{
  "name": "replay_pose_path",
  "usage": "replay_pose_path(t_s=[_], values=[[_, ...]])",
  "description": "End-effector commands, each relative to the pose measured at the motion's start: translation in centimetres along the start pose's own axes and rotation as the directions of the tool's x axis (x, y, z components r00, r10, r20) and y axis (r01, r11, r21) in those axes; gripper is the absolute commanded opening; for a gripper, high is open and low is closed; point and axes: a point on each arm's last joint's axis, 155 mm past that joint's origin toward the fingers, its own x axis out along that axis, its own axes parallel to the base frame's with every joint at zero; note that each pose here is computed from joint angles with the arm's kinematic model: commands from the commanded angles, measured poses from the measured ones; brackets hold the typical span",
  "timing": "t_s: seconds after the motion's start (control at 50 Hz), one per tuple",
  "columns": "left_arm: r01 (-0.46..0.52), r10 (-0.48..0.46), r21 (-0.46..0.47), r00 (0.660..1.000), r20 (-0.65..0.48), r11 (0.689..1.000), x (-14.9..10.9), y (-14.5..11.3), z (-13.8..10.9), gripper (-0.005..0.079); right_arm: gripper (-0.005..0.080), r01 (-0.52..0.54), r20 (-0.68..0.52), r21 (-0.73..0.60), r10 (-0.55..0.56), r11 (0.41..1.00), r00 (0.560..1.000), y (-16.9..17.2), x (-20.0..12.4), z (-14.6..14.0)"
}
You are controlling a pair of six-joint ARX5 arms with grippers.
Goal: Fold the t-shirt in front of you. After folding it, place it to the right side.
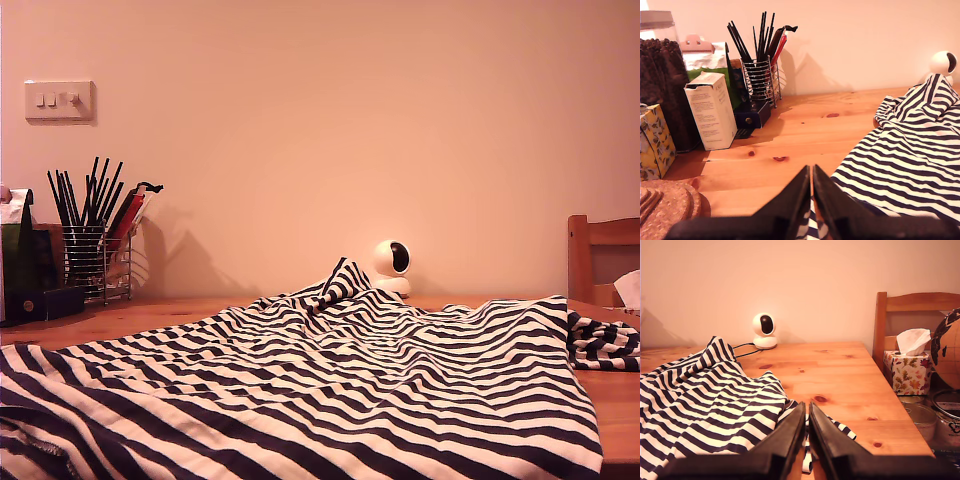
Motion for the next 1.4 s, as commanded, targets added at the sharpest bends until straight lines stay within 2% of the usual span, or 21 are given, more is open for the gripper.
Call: replay_pose_path(t_s=[0.0,0.4,0.5,0.52,0.56,0.58,0.66,0.82,0.94,1.16,1.38], values=[[0.0,0.0,-0.004,1.0,-0.002,1.0,0.1,0.0,-0.4,-0.0019,-0.001,0.003,-0.002,0.0,-0.003,1.0,1.0,-0.1,0.0,-0.1],[0.001,-0.001,-0.003,1.0,0.023,1.0,0.1,0.0,0.2,-0.0019,-0.001,0.003,0.01,0.0,-0.003,1.0,1.0,-0.1,0.0,0.2],[0.012,-0.012,-0.006,0.996,0.083,1.0,0.0,-0.2,1.8,-0.0019,-0.001,0.001,0.037,0.017,-0.001,1.0,0.999,0.0,-0.1,1.0],[0.019,-0.017,-0.019,0.995,0.097,1.0,-0.1,-0.3,2.2,-0.0019,-0.001,-0.003,0.044,0.077,-0.001,0.997,0.999,0.0,-0.1,1.2],[0.031,-0.028,-0.023,0.992,0.123,0.999,-0.2,-0.5,3.0,-0.0019,-0.001,-0.004,0.053,0.1,-0.001,0.995,0.999,0.0,-0.2,1.6],[0.043,-0.034,-0.059,0.99,0.139,0.997,-0.3,-0.6,3.5,-0.0019,-0.001,-0.008,0.059,0.158,-0.001,0.987,0.998,0.0,-0.2,1.9],[0.105,-0.082,-0.116,0.979,0.185,0.988,-0.8,-1.5,5.4,-0.0019,-0.001,-0.02,0.084,0.221,0.001,0.975,0.996,0.0,-0.4,3.2],[0.197,-0.159,-0.163,0.963,0.217,0.967,-1.8,-2.9,8.0,-0.0019,-0.001,-0.113,0.131,0.28,0.078,0.953,0.988,1.4,-1.1,5.9],[0.257,-0.229,-0.189,0.961,0.158,0.948,-2.4,-4.2,8.0,-0.0019,-0.001,-0.225,0.105,0.298,0.202,0.928,0.974,3.7,-2.0,6.7],[0.336,-0.364,-0.276,0.93,-0.053,0.9,-3.3,-6.7,5.0,-0.0019,-0.001,-0.374,-0.05,0.383,0.423,0.845,0.905,7.8,-3.7,5.3],[0.285,-0.378,-0.334,0.89,-0.256,0.898,-3.7,-6.9,3.0,-0.0019,-0.0001,-0.369,-0.228,0.505,0.533,0.781,0.815,9.8,-4.2,2.8]])
